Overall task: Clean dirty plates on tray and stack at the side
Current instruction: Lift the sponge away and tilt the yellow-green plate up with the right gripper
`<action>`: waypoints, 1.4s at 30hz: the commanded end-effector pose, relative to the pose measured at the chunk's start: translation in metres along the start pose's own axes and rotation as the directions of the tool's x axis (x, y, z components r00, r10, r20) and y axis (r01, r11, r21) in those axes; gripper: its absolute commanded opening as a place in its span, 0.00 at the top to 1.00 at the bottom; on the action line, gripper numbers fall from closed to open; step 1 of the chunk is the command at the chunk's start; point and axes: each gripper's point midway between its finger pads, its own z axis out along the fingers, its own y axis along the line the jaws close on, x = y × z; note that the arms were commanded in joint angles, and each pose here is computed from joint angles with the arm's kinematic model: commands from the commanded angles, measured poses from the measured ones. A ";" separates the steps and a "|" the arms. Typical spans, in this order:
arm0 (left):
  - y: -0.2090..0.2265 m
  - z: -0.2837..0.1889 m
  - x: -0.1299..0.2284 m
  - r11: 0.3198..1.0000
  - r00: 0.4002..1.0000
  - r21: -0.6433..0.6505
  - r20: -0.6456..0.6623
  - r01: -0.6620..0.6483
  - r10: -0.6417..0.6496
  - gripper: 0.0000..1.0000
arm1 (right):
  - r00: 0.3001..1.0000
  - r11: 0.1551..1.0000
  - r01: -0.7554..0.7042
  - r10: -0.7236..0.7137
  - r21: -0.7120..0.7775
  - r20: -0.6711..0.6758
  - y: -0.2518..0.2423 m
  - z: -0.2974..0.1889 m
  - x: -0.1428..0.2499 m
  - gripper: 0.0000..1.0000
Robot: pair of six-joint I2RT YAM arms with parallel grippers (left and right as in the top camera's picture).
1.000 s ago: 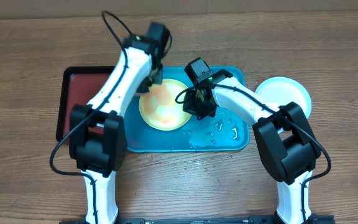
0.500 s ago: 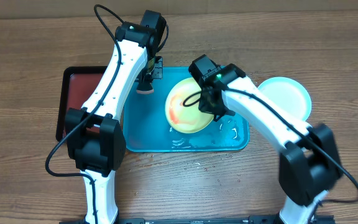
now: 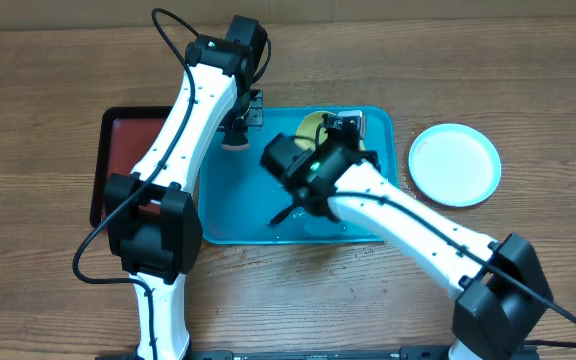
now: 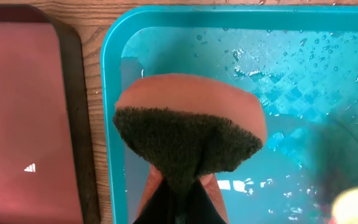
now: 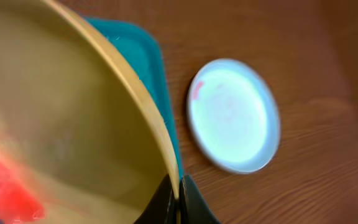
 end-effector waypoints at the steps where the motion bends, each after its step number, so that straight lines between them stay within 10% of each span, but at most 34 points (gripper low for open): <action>1: -0.001 0.002 -0.001 1.000 1.000 0.010 -0.005 0.022 -0.022 0.96 | 0.963 0.985 -0.114 0.077 0.131 0.260 -0.030 -0.026 -0.034 0.96; 27: -0.001 0.002 -0.001 1.000 1.000 0.010 -0.005 0.022 -0.022 0.96 | 0.896 0.959 -0.239 0.158 0.150 0.415 -0.044 -0.044 -0.048 0.96; 34: -0.001 0.002 -0.001 1.000 1.000 0.010 -0.005 0.022 -0.022 0.96 | 0.942 0.943 -0.326 0.317 0.064 0.113 -0.024 -0.001 -0.016 0.96; 42: -0.001 0.002 -0.001 1.000 1.000 0.010 -0.005 0.022 -0.022 0.96 | 0.943 0.920 -0.200 0.088 -0.337 -0.321 0.036 0.041 0.002 0.96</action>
